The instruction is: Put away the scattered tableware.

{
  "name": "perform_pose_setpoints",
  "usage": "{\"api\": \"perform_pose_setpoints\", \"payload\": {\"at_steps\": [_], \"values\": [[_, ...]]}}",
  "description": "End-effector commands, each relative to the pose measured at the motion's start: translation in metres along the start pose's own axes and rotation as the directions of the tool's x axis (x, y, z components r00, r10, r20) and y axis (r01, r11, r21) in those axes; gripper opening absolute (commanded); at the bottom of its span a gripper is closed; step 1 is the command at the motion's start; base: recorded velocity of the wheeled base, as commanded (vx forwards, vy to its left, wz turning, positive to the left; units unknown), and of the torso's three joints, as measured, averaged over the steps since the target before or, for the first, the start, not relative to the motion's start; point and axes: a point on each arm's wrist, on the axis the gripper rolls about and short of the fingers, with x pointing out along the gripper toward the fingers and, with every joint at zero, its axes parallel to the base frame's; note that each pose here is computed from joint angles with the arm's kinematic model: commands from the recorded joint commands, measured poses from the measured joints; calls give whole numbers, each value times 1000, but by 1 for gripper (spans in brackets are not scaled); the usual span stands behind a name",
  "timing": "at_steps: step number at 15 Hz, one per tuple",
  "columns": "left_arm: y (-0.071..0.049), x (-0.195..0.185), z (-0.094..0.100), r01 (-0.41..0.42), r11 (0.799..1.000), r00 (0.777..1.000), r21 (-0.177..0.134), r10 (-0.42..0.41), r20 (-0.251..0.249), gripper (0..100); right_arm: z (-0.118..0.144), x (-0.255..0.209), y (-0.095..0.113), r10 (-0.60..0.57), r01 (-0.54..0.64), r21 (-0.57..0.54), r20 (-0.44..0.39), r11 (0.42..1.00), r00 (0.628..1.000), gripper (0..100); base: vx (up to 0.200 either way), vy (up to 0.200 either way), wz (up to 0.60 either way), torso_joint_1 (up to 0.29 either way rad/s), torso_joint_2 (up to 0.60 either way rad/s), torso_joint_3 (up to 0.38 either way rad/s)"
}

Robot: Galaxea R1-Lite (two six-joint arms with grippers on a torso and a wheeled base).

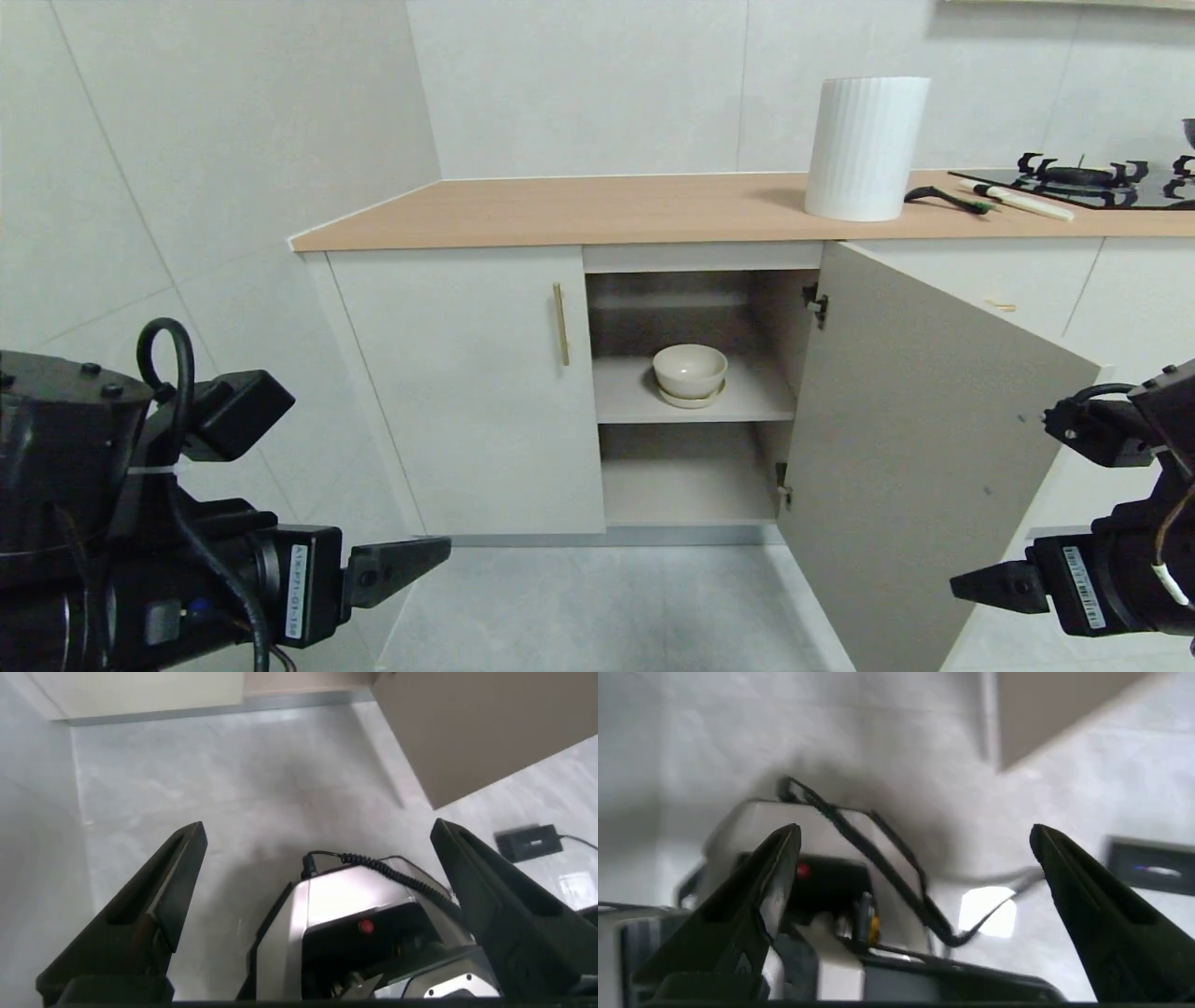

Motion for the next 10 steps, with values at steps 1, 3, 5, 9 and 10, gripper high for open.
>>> {"api": "perform_pose_setpoints", "payload": {"at_steps": [1,3,5,9,10], "values": [[0,1,0,-2,1000,1000,1,2,-3,100,2,2,-4,-37,37,5,5,999,999,100,0,-200,0,2,2,-2],[0,1,-1,-1,1000,1000,1,1,-5,100,4,1,-14,-90,90,19,6,996,996,100,0,0,0,0,0,0],[0,1,-1,-1,1000,1000,1,1,-5,100,8,-2,-25,-142,142,41,-14,989,990,100,0,0,0,0,0,0],[0,1,-1,-2,1000,1000,1,2,-7,100,20,-4,-57,-266,265,119,-3,957,964,100,0,0,0,0,0,0],[0,1,-1,-2,1000,1000,1,2,-7,100,24,-8,-69,-305,301,142,4,943,952,100,0,0,0,0,0,0]]}}
